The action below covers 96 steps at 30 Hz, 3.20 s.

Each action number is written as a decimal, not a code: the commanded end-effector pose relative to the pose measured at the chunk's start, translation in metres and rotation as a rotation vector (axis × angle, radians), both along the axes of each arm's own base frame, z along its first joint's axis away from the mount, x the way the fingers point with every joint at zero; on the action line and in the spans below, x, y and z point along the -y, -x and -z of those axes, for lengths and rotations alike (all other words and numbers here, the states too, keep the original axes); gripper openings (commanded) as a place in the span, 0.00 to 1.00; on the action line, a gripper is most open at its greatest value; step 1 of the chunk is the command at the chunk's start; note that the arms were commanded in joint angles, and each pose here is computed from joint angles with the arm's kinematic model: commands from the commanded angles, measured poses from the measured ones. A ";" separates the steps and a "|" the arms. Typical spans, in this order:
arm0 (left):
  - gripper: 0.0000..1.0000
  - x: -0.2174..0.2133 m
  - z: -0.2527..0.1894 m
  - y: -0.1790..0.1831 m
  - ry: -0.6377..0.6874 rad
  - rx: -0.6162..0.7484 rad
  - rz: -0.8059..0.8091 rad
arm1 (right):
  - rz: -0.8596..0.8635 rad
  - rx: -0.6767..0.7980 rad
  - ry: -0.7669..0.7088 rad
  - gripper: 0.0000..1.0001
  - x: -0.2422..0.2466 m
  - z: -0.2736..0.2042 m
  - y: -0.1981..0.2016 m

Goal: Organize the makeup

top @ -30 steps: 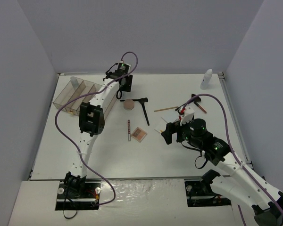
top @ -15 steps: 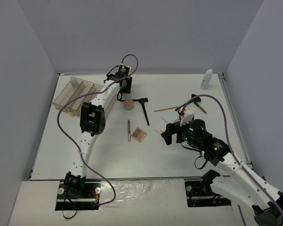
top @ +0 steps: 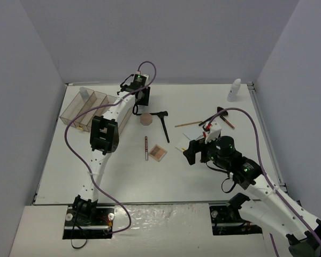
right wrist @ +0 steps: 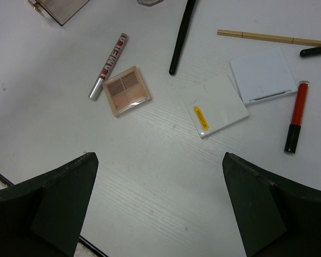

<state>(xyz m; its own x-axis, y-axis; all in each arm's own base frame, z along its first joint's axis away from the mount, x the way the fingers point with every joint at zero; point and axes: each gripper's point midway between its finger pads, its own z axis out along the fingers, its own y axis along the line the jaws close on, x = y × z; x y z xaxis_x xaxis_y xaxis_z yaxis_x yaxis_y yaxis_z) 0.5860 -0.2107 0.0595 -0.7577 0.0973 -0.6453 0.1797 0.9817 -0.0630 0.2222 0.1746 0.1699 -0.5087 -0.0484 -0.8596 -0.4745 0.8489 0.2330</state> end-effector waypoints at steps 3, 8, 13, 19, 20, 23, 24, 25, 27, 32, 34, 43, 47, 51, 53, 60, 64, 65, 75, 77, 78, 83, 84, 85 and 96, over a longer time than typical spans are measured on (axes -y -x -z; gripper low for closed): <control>0.22 0.003 -0.031 0.016 0.022 -0.009 0.010 | -0.008 0.047 -0.047 1.00 -0.006 -0.015 -0.005; 0.26 -0.002 -0.022 0.017 -0.013 -0.017 -0.001 | -0.009 0.046 -0.053 1.00 -0.006 -0.014 -0.003; 0.33 -0.001 -0.024 0.011 -0.005 0.005 -0.004 | -0.008 0.044 -0.051 1.00 -0.006 -0.014 -0.004; 0.45 -0.002 -0.021 0.005 -0.017 0.016 -0.016 | -0.007 0.037 -0.046 1.00 -0.006 -0.012 -0.004; 0.46 -0.002 -0.020 0.004 -0.020 0.022 -0.021 | -0.008 0.037 -0.045 1.00 -0.006 -0.012 -0.004; 0.51 -0.004 -0.018 0.001 -0.020 0.034 -0.029 | -0.007 0.036 -0.044 1.00 -0.006 -0.011 -0.004; 0.52 -0.004 -0.018 0.000 -0.020 0.037 -0.028 | -0.008 0.036 -0.042 1.00 -0.006 -0.010 -0.004; 0.52 -0.003 -0.019 -0.001 -0.017 0.043 -0.029 | -0.008 0.035 -0.043 1.00 -0.006 -0.010 -0.004; 0.52 -0.003 -0.019 -0.003 -0.016 0.050 -0.032 | -0.004 0.035 -0.042 1.00 -0.006 -0.010 -0.005; 0.41 0.000 -0.021 -0.008 -0.007 0.077 -0.025 | -0.004 0.031 -0.038 1.00 -0.006 -0.008 -0.005; 0.34 0.002 -0.024 -0.010 0.002 0.093 -0.016 | -0.005 0.029 -0.036 1.00 -0.007 -0.008 -0.005; 0.12 0.042 -0.144 -0.005 0.194 0.388 0.150 | -0.016 0.090 -0.081 1.00 -0.011 -0.041 -0.009; 0.10 0.061 -0.228 0.029 0.350 0.619 0.269 | -0.028 0.146 -0.129 1.00 -0.020 -0.078 -0.017; 0.10 0.068 -0.259 0.088 0.476 0.734 0.385 | -0.061 0.192 -0.241 1.00 -0.036 -0.111 -0.022; 0.10 0.070 -0.277 0.118 0.524 0.784 0.433 | -0.094 0.210 -0.306 0.99 -0.048 -0.128 -0.023; 0.10 0.078 -0.288 0.217 0.613 0.847 0.585 | -0.154 0.263 -0.448 0.98 -0.076 -0.174 -0.037; 0.11 0.078 -0.294 0.262 0.640 0.875 0.636 | -0.182 0.303 -0.539 0.98 -0.087 -0.199 -0.042; 0.11 0.077 -0.297 0.271 0.646 0.885 0.644 | -0.184 0.309 -0.558 0.98 -0.089 -0.203 -0.043; 0.11 0.086 -0.298 0.313 0.678 0.885 0.729 | -0.118 0.289 -0.684 0.95 -0.100 -0.200 -0.067; 0.11 0.088 -0.298 0.318 0.688 0.884 0.736 | -0.113 0.289 -0.689 0.95 -0.101 -0.199 -0.070; 0.11 0.089 -0.298 0.320 0.689 0.884 0.739 | -0.115 0.289 -0.690 0.94 -0.102 -0.199 -0.070; 0.11 0.090 -0.297 0.323 0.691 0.886 0.741 | -0.137 0.285 -0.697 0.88 -0.108 -0.200 -0.070; 0.11 0.090 -0.297 0.322 0.690 0.886 0.741 | -0.140 0.283 -0.696 0.86 -0.109 -0.199 -0.070; 0.11 0.091 -0.296 0.321 0.687 0.883 0.740 | -0.148 0.282 -0.696 0.83 -0.110 -0.198 -0.069; 0.11 0.093 -0.297 0.317 0.676 0.885 0.729 | -0.201 0.211 -0.682 0.49 -0.126 -0.170 -0.057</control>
<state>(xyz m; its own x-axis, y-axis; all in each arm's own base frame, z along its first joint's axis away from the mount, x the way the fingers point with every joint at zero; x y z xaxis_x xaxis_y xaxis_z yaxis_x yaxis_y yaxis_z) 0.2719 -0.3036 0.2971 -0.1307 -0.1291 -0.9830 0.8582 0.4816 -0.1774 0.2861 0.2911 0.3160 -0.4111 0.4250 -0.8065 -0.6313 0.5055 0.5882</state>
